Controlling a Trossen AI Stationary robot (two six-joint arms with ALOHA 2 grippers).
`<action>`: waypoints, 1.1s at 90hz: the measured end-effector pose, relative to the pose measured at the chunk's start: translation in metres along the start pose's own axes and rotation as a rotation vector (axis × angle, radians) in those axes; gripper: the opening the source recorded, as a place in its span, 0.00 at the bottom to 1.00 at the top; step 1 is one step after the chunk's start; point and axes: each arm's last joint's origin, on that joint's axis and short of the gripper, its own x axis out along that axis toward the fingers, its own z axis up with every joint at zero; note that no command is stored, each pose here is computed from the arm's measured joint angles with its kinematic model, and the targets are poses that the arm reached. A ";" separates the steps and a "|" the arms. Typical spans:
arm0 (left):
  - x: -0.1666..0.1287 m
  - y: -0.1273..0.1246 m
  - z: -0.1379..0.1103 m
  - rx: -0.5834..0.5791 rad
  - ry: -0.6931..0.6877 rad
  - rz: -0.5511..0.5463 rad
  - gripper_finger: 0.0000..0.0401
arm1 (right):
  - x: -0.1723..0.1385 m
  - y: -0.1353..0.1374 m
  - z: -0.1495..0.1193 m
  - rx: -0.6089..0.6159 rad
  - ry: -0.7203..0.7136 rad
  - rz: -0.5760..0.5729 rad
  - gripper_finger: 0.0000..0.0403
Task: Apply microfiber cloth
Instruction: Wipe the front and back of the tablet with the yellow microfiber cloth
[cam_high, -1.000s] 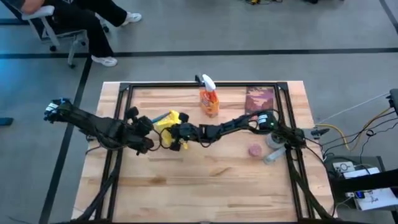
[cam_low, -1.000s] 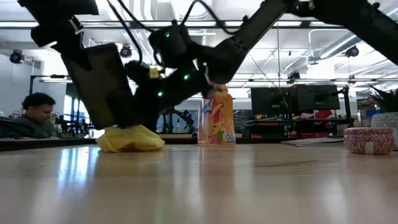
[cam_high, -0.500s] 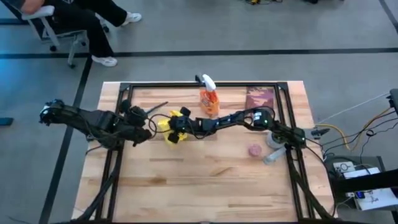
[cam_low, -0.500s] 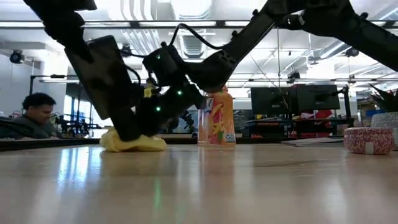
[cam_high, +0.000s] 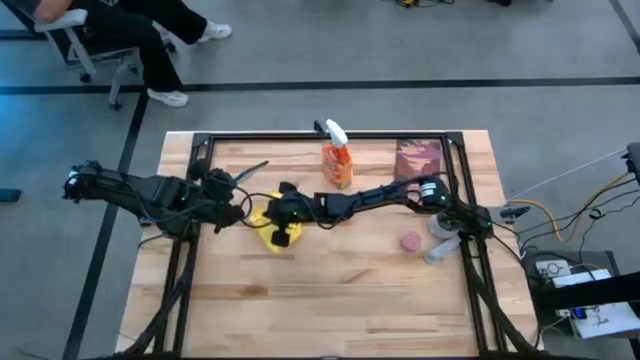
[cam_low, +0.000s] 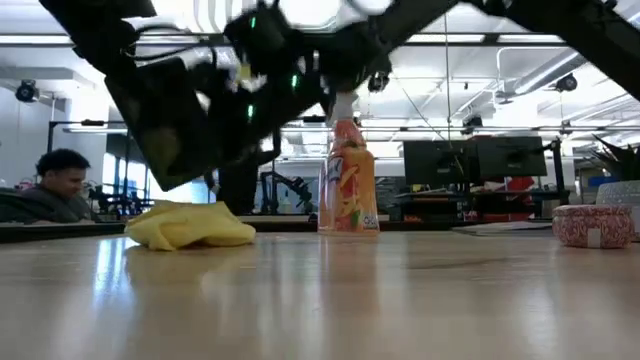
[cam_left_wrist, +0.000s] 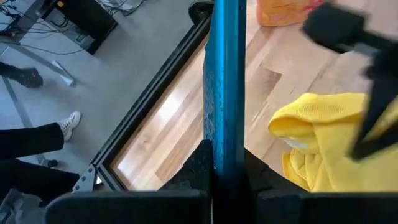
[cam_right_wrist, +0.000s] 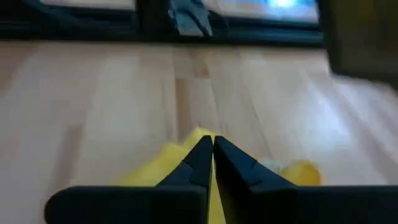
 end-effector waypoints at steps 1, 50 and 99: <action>0.000 0.000 0.000 -0.001 -0.001 0.001 0.02 | -0.001 0.001 0.000 -0.009 0.009 0.014 0.00; 0.000 -0.003 0.004 -0.038 -0.028 -0.012 0.02 | 0.051 -0.018 -0.067 0.094 0.054 -0.194 0.00; 0.001 -0.005 0.006 -0.054 -0.040 -0.019 0.02 | 0.078 -0.101 -0.065 0.310 -0.065 -0.369 0.00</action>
